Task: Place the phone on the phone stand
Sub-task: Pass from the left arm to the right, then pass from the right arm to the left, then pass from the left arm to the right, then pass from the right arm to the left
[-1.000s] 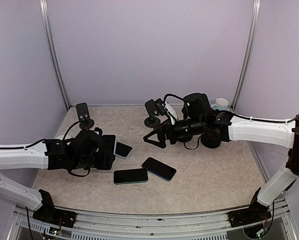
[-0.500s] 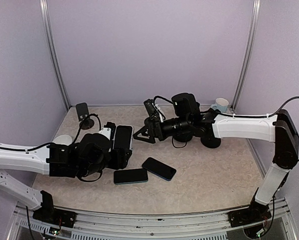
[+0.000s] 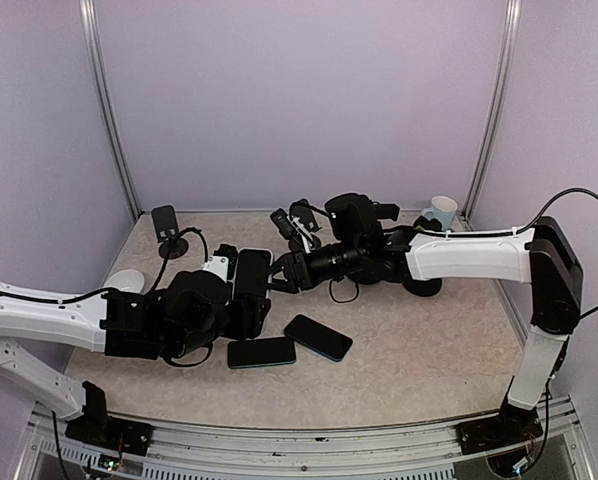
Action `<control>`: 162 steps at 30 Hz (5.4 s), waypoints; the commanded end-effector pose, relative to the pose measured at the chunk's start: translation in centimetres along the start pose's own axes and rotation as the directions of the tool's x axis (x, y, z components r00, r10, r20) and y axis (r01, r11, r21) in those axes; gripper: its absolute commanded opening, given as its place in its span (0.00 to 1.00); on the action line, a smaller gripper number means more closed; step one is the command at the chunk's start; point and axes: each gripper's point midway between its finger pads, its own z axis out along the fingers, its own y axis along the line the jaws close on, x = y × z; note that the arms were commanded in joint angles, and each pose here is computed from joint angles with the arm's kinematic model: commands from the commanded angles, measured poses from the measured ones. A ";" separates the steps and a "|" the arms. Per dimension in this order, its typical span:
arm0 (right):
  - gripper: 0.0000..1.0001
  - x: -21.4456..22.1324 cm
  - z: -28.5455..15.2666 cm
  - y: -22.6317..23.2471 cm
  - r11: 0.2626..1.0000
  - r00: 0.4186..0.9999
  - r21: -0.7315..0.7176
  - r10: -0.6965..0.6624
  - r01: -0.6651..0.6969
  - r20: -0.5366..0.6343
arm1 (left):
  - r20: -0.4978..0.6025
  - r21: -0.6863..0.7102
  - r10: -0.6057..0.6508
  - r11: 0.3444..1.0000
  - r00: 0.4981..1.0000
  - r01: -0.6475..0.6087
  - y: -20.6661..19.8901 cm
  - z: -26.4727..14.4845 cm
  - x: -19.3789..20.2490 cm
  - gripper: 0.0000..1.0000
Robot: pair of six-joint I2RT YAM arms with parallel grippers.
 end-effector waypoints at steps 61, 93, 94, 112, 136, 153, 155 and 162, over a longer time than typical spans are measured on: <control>0.00 3.5 -9.3 9.3 0.836 0.905 -0.387 -0.426 0.389 -0.010 | 0.140 0.782 0.150 0.589 0.979 -0.202 -10.3 -7.7 -9.0 0.46; 0.84 5.3 -8.4 7.3 0.842 0.905 -0.360 -0.425 0.403 0.018 | 0.331 0.757 0.043 0.585 0.943 -0.292 -8.9 -12.0 -14.7 0.00; 0.83 5.3 -8.4 7.4 0.838 0.905 -0.368 -0.424 0.403 0.026 | 0.336 0.758 0.040 0.582 0.941 -0.295 -8.9 -12.2 -14.8 0.00; 0.38 3.8 -8.9 10.8 0.744 0.886 -0.483 -0.415 0.462 0.208 | 0.355 0.746 -0.055 0.619 0.933 -0.247 -7.7 -12.1 -15.1 0.00; 0.00 4.0 -7.4 10.1 0.759 0.906 -0.497 -0.386 0.420 0.175 | 0.365 0.721 -0.076 0.654 0.928 -0.230 -6.6 -12.3 -15.3 0.00; 0.00 -2.7 -8.8 0.5 0.845 0.865 0.323 -0.486 0.427 0.129 | 0.145 0.312 -0.355 0.902 0.924 0.298 1.9 -4.9 -13.8 0.99; 0.00 -2.7 -8.6 0.0 0.819 0.860 0.379 -0.501 0.431 0.103 | 0.128 0.306 -0.366 0.899 0.922 0.315 1.6 -4.2 -14.0 0.99; 0.00 -2.7 -8.1 -0.5 0.737 0.848 0.521 -0.528 0.431 0.045 | 0.142 0.339 -0.359 0.893 0.922 0.295 0.4 -3.3 -14.9 0.99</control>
